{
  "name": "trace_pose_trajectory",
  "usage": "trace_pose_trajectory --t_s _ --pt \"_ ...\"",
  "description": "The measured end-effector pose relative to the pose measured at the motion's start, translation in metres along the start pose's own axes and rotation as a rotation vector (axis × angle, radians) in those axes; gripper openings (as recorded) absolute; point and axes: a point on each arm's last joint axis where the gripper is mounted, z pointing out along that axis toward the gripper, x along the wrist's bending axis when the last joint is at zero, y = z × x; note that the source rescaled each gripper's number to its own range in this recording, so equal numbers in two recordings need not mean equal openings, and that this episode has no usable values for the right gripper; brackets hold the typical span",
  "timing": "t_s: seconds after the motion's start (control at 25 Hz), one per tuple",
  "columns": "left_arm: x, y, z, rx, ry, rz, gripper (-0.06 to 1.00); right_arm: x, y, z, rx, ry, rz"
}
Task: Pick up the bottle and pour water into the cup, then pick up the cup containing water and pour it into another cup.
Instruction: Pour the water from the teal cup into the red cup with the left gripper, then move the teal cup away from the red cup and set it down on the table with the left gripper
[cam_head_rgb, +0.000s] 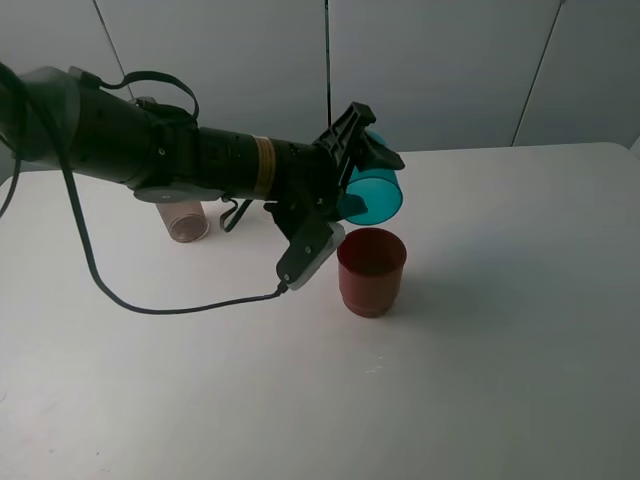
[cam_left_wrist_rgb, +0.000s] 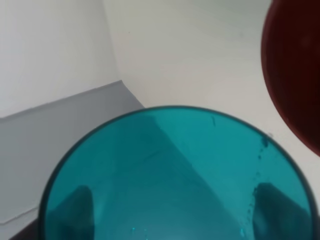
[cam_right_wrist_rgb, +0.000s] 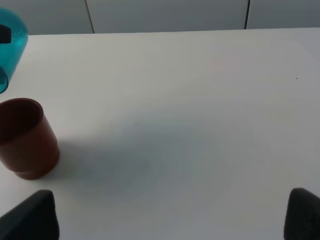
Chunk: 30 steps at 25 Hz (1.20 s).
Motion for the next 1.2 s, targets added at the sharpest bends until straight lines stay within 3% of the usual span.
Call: trace_pose_trajectory --t_s 0.12,0.36,0.48,0.84,1.04,1.2 --pt "0.002 -0.007 -0.001 0.05 0.045 -0.34 0.19 0.0 0.0 0.0 0.0 0.0 0.0" --pt "0.002 -0.05 -0.021 0.094 0.267 -1.065 0.19 0.0 0.0 0.0 0.0 0.0 0.0" --pt "-0.008 -0.071 -0.03 0.072 0.351 -1.278 0.19 0.0 0.0 0.0 0.0 0.0 0.0" --pt "-0.068 -0.09 -0.021 0.072 0.346 -1.488 0.19 0.0 0.0 0.0 0.0 0.0 0.0" --pt "-0.106 -0.096 -0.015 0.092 0.336 -1.566 0.19 0.0 0.0 0.0 0.0 0.0 0.0" --pt "-0.123 -0.096 -0.011 0.08 0.356 -1.618 0.19 0.0 0.0 0.0 0.0 0.0 0.0"
